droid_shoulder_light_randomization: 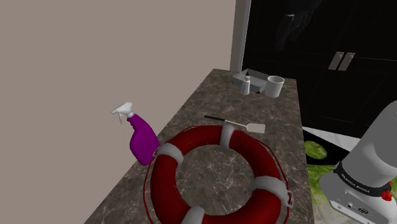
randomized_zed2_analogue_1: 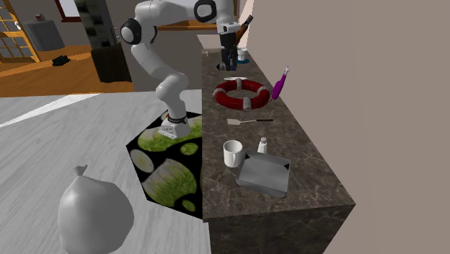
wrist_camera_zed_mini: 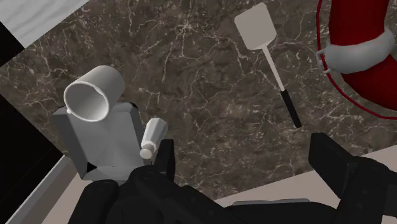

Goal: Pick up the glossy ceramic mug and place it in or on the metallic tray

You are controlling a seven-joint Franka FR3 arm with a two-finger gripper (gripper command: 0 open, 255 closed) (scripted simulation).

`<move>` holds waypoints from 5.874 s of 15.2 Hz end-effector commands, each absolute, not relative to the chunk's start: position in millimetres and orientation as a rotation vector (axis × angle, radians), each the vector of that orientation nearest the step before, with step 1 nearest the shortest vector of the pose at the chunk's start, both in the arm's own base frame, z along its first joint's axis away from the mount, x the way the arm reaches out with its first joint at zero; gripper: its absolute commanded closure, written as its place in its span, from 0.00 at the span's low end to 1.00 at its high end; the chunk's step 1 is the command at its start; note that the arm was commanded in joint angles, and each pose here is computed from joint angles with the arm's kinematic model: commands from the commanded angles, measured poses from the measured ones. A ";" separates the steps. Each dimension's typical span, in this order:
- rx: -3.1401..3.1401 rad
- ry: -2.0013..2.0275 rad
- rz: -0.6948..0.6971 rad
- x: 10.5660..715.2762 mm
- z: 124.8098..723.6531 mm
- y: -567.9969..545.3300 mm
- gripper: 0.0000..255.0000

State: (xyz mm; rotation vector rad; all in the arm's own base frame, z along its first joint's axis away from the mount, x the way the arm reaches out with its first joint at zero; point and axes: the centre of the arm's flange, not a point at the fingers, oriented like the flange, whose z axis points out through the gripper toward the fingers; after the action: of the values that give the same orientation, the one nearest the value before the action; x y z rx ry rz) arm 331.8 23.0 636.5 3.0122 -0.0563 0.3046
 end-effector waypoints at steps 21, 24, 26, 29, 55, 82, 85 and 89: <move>3.052 0.107 0.259 401.8 452.3 -159.8 0.00; 3.058 0.132 0.252 413.3 424.0 -186.1 0.00; 3.061 0.149 0.247 421.2 405.0 -203.5 0.00; 3.064 0.166 0.242 429.3 385.7 -221.0 0.00; 3.064 0.166 0.242 435.7 351.6 -223.2 1.00; 3.064 0.166 0.242 498.1 476.6 -242.9 1.00; 3.064 0.166 0.242 535.5 481.9 -254.8 1.00; 3.064 0.166 0.242 585.3 489.0 -270.6 1.00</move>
State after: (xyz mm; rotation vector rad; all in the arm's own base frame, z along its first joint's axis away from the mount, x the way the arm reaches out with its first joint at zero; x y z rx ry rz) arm 571.7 -268.0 488.0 3.0635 0.1634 0.2416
